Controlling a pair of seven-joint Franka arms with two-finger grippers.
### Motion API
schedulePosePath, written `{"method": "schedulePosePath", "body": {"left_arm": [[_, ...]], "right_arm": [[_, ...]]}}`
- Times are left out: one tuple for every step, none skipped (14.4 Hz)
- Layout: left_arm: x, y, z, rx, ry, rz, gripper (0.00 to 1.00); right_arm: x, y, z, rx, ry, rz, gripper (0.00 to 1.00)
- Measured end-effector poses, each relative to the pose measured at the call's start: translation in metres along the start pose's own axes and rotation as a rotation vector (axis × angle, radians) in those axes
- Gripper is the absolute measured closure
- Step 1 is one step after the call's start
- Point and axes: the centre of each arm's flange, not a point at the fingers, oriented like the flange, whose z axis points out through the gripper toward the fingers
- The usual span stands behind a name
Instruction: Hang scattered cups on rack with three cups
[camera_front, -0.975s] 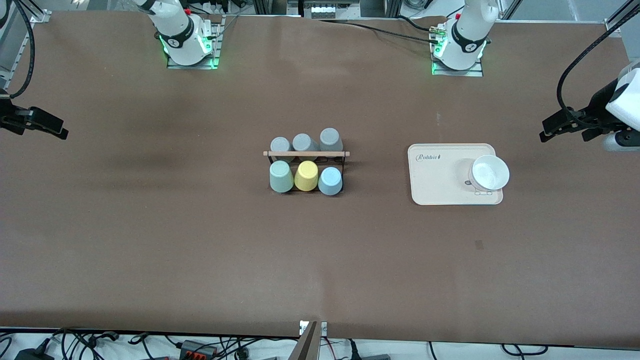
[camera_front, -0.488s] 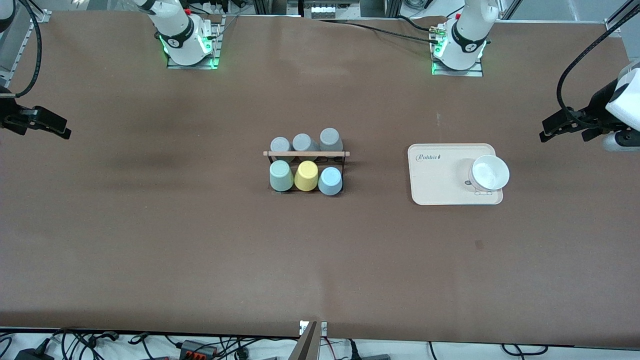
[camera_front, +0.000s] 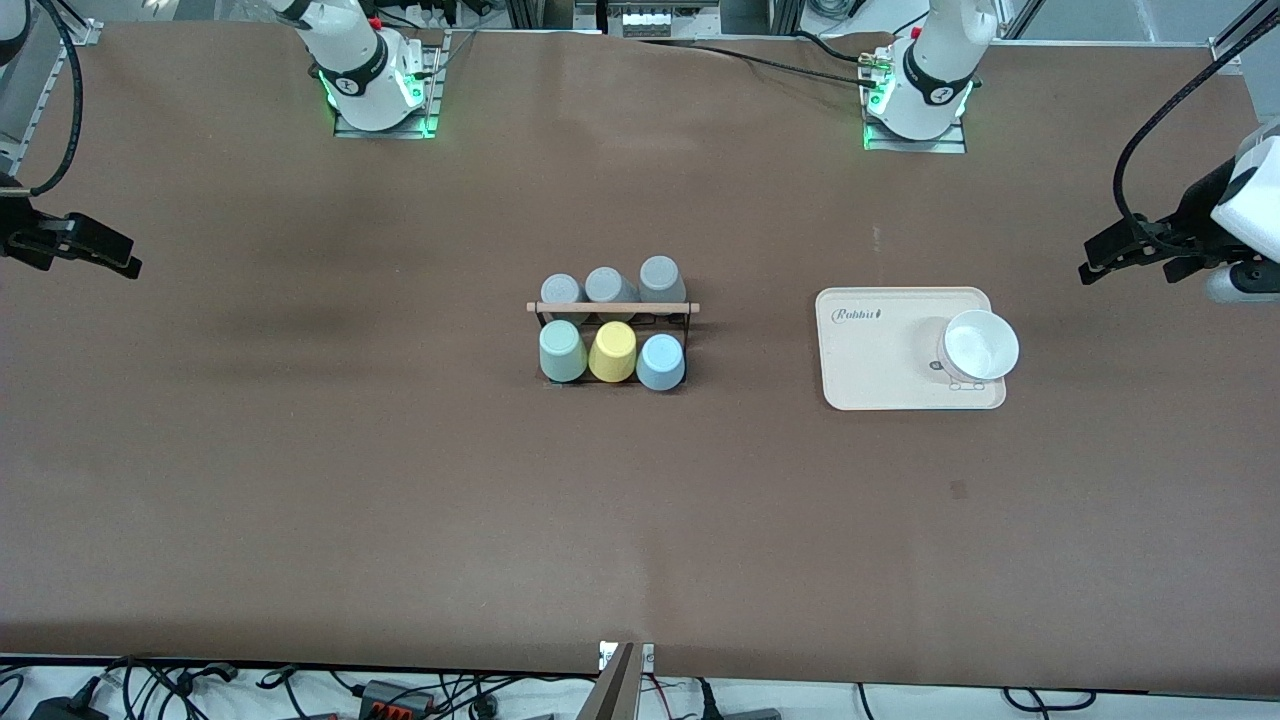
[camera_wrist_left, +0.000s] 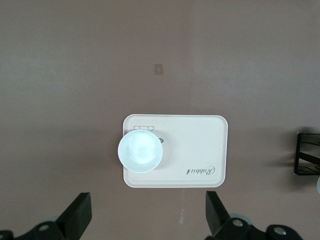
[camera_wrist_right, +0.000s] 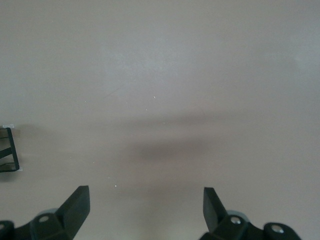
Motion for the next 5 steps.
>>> {"method": "schedulePosePath", "body": {"left_arm": [[0.0000,0.0000,0.0000,0.000,0.000,0.000,0.00],[0.0000,0.0000,0.0000,0.000,0.000,0.000,0.00],[0.0000,0.0000,0.0000,0.000,0.000,0.000,0.00],[0.0000,0.0000,0.0000,0.000,0.000,0.000,0.00],[0.0000,0.0000,0.0000,0.000,0.000,0.000,0.00]], "right_arm": [[0.0000,0.0001,0.0001,0.000,0.000,0.000,0.00],[0.0000,-0.0002,0.0002,0.000,0.000,0.000,0.00],[0.0000,-0.0011,0.0002,0.000,-0.001,-0.002,0.00],[0.0000,-0.0023,0.0002,0.000,-0.001,-0.004,0.00],[-0.0001,-0.0032,0.0002,0.000,-0.001,-0.006,0.00]]}}
